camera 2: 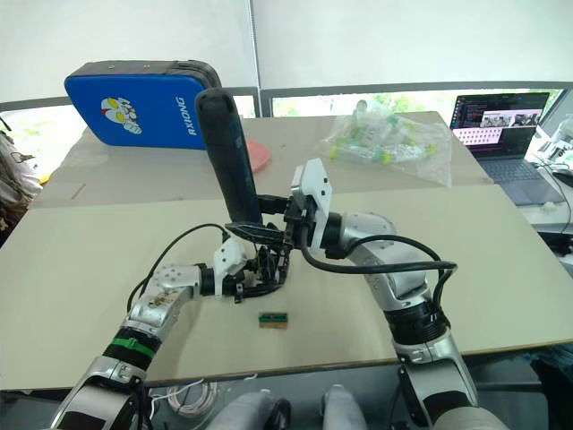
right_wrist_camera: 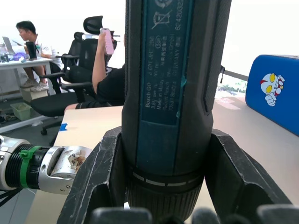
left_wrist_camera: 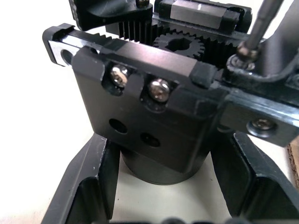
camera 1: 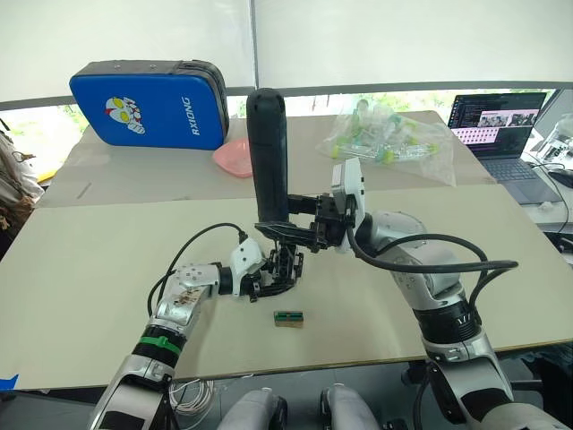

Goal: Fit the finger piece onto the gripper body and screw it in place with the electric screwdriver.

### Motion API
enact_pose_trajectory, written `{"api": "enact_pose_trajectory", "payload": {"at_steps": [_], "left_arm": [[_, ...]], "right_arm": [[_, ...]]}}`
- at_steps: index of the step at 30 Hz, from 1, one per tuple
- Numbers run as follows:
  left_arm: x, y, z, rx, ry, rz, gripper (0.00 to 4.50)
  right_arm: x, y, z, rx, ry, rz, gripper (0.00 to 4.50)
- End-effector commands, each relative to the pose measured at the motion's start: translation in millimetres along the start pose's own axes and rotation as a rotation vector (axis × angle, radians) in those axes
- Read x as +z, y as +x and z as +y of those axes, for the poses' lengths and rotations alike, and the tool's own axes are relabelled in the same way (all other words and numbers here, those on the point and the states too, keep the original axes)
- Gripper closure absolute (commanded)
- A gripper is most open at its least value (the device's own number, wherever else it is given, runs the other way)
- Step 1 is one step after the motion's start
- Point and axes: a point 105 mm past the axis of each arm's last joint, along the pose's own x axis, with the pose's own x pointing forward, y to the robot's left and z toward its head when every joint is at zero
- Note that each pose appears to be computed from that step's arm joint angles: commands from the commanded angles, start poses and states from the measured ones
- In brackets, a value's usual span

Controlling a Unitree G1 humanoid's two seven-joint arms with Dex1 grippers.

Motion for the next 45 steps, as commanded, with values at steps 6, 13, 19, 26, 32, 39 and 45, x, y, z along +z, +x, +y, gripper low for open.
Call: {"api": "enact_pose_trajectory", "payload": {"at_steps": [6,13,19,26,32,39,45], "left_arm": [[-4,2,-8,-0.038,-0.003,0.01,2.2],[-7,0,-8,-0.041,-0.003,0.018,2.2],[-7,1,-8,-0.041,0.012,0.03,2.2],[-6,2,-6,-0.024,-0.002,0.016,2.2],[-10,0,-3,-0.002,-0.008,0.038,2.2],[-12,-1,-3,0.0,-0.01,0.041,2.2],[-12,-2,-4,-0.001,-0.032,0.036,1.17]], "right_arm": [[-50,-5,2,-0.016,0.114,0.175,2.56],[-44,-6,-2,-0.022,0.101,0.161,2.56],[-13,-2,-1,0.017,0.025,0.053,2.56],[32,-1,3,0.067,-0.046,-0.091,2.56],[51,-5,6,0.092,-0.082,-0.158,2.56],[70,-6,13,0.136,-0.118,-0.22,2.56],[75,-9,19,0.168,-0.132,-0.238,2.56]]}}
